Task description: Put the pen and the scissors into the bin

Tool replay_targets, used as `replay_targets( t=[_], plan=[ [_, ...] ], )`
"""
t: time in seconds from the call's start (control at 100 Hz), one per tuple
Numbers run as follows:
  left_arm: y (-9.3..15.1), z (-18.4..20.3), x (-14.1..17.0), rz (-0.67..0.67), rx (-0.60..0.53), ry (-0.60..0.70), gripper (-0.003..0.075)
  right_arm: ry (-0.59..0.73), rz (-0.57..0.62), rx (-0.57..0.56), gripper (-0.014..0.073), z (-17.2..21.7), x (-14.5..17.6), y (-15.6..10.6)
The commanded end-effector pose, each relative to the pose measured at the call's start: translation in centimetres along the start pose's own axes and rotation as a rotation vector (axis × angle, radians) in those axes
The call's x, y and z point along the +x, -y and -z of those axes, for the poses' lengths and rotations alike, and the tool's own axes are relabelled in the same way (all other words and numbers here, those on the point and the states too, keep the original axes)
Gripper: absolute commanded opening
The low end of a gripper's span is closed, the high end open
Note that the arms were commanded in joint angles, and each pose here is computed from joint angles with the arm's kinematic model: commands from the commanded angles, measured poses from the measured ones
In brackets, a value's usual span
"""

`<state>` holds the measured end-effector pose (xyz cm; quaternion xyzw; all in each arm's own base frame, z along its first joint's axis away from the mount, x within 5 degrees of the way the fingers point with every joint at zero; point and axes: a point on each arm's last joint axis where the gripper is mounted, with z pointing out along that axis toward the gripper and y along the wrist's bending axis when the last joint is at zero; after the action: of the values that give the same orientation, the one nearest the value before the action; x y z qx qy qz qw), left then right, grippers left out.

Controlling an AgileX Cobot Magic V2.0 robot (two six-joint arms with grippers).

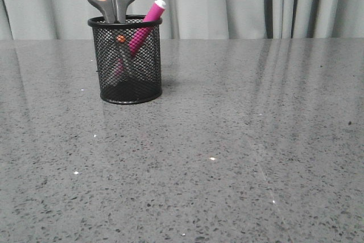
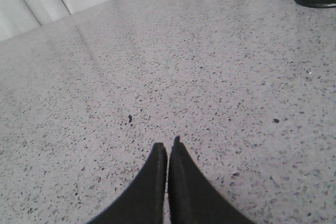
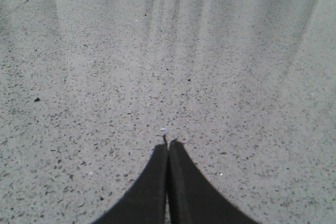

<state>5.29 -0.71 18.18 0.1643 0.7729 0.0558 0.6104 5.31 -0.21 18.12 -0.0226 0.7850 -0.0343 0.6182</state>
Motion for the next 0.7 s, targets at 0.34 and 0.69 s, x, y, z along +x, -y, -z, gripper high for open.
replay_targets(
  t=[0.34, 0.69],
  plan=[
    [0.0, -0.04, 0.13, 0.011, -0.022, 0.053, -0.0021, 0.015, -0.089, -0.023, -0.0048, -0.09, 0.32, -0.27],
    [0.0, -0.04, 0.13, 0.011, -0.022, 0.053, -0.0021, 0.015, -0.089, -0.023, -0.0048, -0.09, 0.32, -0.27]
  ],
)
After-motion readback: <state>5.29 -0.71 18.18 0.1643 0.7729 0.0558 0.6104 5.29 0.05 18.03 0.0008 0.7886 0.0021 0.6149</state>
